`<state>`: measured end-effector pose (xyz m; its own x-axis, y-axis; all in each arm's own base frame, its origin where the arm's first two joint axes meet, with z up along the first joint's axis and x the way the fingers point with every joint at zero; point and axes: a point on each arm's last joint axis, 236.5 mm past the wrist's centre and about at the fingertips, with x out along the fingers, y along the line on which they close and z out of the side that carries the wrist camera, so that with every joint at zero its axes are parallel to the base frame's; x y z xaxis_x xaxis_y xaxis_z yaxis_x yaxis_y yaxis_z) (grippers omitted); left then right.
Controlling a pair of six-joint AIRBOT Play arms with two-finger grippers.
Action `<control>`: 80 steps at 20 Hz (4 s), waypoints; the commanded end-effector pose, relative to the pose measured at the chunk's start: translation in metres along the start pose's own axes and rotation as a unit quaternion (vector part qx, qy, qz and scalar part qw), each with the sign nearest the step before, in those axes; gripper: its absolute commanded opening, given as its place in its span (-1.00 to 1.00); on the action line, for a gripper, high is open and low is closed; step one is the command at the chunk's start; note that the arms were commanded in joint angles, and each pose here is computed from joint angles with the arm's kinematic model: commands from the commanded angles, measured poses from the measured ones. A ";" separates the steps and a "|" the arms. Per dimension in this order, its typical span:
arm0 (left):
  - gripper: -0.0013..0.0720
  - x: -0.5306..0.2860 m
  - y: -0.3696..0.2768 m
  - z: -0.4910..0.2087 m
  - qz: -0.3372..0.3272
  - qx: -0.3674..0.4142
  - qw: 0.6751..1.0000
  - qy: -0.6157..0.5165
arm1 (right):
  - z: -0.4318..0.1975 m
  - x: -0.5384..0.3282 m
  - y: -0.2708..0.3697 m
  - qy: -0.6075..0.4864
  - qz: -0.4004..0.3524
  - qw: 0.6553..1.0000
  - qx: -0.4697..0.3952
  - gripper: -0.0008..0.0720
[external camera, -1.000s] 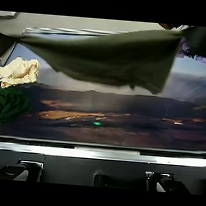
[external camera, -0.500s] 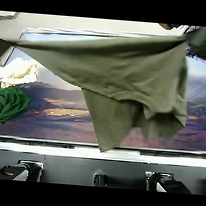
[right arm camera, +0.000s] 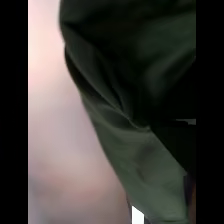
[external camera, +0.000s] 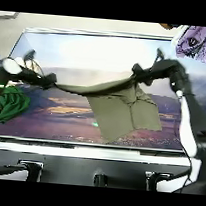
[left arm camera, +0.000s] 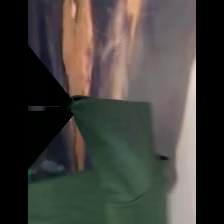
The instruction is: Fold the clothes and pants, and hang the long-sleeved shirts on hangers.
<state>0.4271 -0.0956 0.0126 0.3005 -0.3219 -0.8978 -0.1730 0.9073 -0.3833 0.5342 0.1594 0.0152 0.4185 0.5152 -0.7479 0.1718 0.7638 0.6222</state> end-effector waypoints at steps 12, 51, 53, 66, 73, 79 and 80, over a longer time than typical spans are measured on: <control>-0.93 0.052 0.014 -0.022 0.015 -0.010 0.998 0.065 | -0.033 -0.176 -0.183 0.046 -0.063 0.997 0.029 0.37; -0.93 0.055 0.011 -0.031 0.016 -0.007 0.996 0.082 | -0.010 -0.184 -0.185 0.022 -0.046 0.997 0.060 0.32; -0.92 0.055 0.011 -0.032 0.017 -0.007 0.996 0.084 | -0.070 -0.158 -0.181 0.063 -0.029 0.994 0.084 0.33; -0.92 0.055 0.011 -0.032 0.017 -0.007 0.996 0.084 | -0.284 -0.050 -0.148 0.165 -0.043 0.980 0.101 0.64; -0.92 0.055 0.011 -0.032 0.017 -0.007 0.996 0.083 | -0.269 -0.024 -0.128 0.116 -0.032 0.986 0.119 -0.65; -0.93 -0.002 -0.017 0.025 -0.017 0.064 0.998 -0.010 | -0.142 -0.086 -0.040 0.002 0.023 1.000 -0.009 -0.91; -0.93 -0.037 -0.030 0.050 -0.028 0.076 0.995 -0.060 | -0.106 -0.119 -0.016 -0.039 0.040 0.998 -0.030 -0.91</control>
<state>0.4425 -0.1055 0.0046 0.2703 -0.3437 -0.8993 -0.1038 0.9183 -0.3821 0.3409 0.1446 -0.0213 0.3594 0.5577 -0.7482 0.2033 0.7357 0.6461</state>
